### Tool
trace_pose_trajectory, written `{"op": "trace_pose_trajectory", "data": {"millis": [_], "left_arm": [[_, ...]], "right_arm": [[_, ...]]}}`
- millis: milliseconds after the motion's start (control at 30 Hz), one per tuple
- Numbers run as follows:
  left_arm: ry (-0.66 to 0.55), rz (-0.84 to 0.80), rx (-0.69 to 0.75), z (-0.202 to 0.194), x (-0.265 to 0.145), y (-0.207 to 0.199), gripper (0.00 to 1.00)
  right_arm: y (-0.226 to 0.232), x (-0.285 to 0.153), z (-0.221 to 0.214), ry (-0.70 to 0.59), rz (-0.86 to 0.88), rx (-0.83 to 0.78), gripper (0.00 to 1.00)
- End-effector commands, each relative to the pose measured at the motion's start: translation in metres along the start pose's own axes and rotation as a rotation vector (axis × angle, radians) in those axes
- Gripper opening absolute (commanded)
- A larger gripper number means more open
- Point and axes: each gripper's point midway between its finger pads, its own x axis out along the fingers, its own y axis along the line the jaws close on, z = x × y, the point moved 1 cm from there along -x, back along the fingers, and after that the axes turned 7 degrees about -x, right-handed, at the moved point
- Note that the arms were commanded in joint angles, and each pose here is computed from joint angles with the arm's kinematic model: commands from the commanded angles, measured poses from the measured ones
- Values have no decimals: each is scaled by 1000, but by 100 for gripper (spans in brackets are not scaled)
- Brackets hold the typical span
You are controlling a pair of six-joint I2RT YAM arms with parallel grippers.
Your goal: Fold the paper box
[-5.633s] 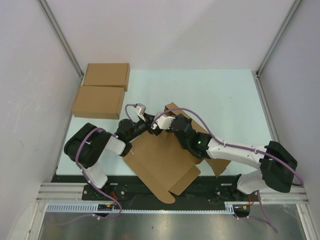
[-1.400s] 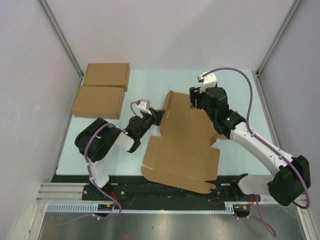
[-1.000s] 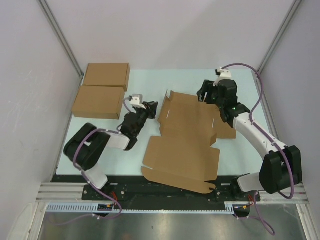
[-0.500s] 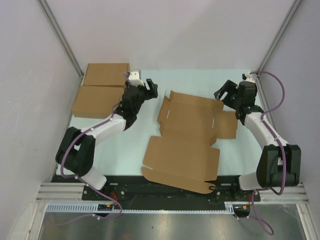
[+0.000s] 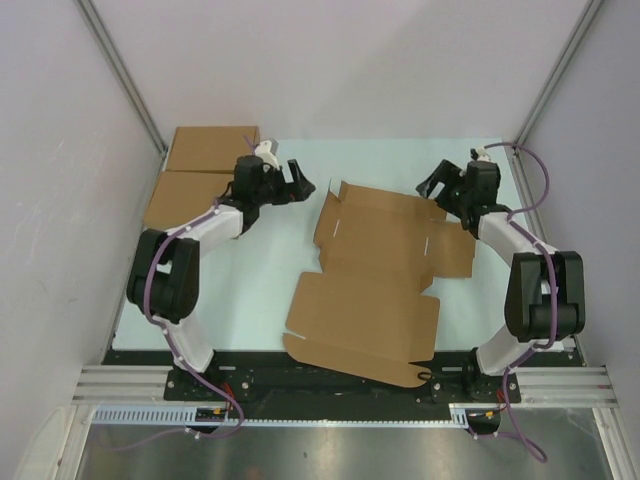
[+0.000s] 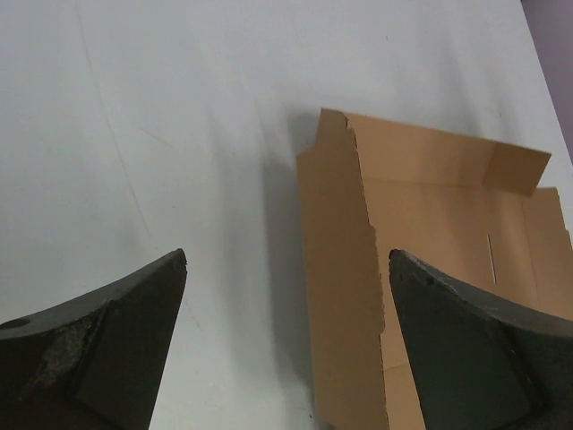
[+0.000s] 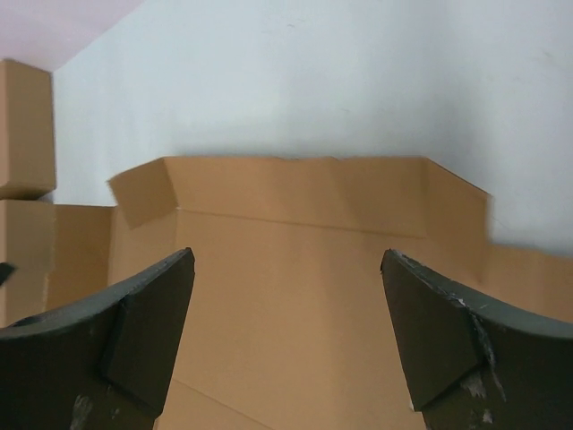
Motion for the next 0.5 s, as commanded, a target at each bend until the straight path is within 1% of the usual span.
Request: {"op": "trace_pose_trajectory", "data": {"millis": [0,33,100,167,267,367,433,467], "left_arm": [[112,-100,-36,-17,12,-15,100],[133,-103,-43,-22,14,-14,100],[183,-123,-66,-34,18,-14,100],[204,-167,-74,-40,20,-18,99],[211,-208,-74,-43,24,-22,100],[243,-255,-78,-46,30,-28,100],[264,-272,-90,-49,32,-30,100],[270,-283,-93,-51,35,-30,100]], "right_arm": [[54,20,30,-59,116,-136,90],[55,25,28,-45,111,-150,90],[43,33,30,-47,64,-142,90],[21,34,41,-66,17,-103,90],[0,35,53,-94,-18,-102,90],[-5,40,65,-121,-18,-149,91],[-10,52,58,-82,-27,-160,91],[-5,55,64,-90,-15,-171,91]]}}
